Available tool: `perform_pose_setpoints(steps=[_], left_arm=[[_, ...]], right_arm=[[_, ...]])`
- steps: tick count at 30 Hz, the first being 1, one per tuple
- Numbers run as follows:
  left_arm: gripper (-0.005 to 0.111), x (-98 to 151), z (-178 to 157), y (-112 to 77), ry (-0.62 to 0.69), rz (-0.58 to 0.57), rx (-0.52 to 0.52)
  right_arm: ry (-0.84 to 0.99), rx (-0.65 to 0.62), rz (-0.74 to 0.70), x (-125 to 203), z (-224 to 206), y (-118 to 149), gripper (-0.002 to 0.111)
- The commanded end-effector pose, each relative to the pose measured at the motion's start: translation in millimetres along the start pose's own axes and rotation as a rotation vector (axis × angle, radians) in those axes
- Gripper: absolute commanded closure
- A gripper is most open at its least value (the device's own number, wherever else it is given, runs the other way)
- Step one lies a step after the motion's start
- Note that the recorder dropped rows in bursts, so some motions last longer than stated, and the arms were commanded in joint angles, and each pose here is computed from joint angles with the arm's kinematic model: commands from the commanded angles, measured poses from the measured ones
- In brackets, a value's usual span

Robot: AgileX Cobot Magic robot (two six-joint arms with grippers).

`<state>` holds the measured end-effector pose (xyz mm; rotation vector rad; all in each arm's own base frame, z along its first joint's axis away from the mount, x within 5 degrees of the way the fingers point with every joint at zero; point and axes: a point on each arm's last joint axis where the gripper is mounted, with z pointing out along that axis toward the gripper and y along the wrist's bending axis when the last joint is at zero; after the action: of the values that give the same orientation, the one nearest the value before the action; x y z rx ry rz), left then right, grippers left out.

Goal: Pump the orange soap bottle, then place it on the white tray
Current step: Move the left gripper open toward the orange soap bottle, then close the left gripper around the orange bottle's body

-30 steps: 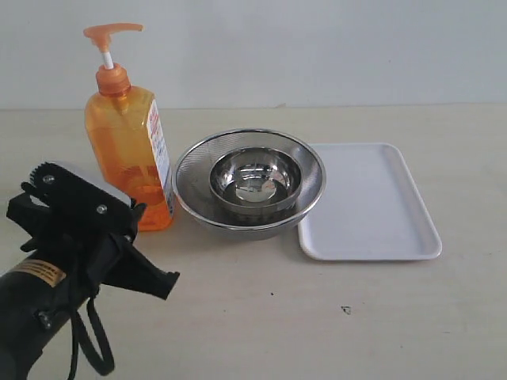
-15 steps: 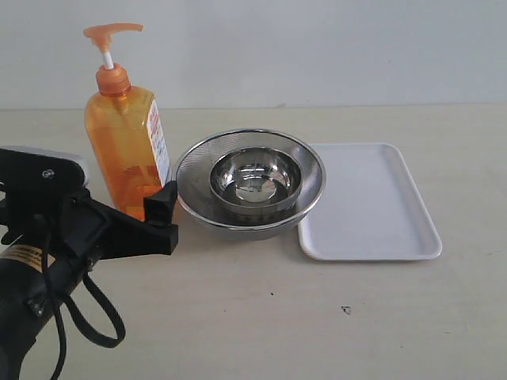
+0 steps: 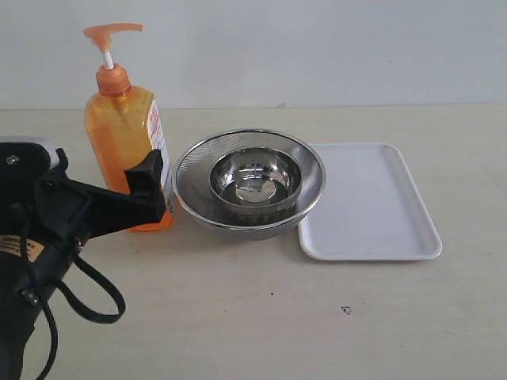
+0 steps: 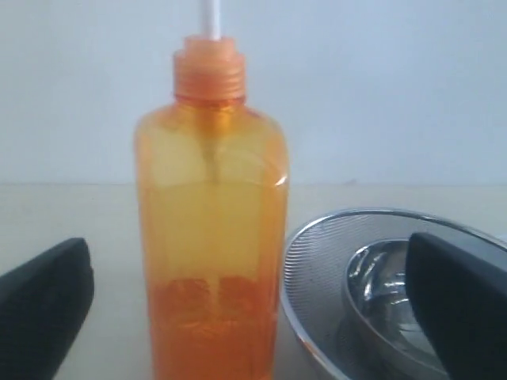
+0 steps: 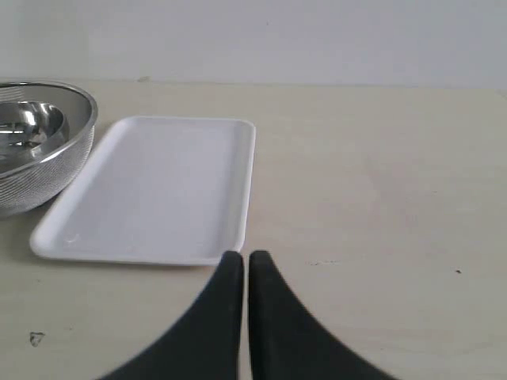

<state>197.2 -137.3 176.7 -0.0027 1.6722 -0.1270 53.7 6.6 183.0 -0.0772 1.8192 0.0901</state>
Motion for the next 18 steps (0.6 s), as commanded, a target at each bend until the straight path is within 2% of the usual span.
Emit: perform_pose_setpoints(steps=[1,6,13,18], left_arm=[[-0.003,4,7,6.7,-0.005,-0.012,-0.036],[-0.003,9,17,10.5,-0.014,0.03,-0.023],[-0.003,9,45,9.3,-0.034,0.012,-0.085],[-0.003,14,62,4.3,-0.038,0.021,-0.085]], right_arm=[[-0.015,0.004,-0.006,-1,0,0,0.108],[-0.015,0.004,-0.006,-1,0,0,0.108],[-0.015,0.004,-0.006,-1,0,0,0.108],[-0.015,0.004,-0.004,-1,0,0,0.108]])
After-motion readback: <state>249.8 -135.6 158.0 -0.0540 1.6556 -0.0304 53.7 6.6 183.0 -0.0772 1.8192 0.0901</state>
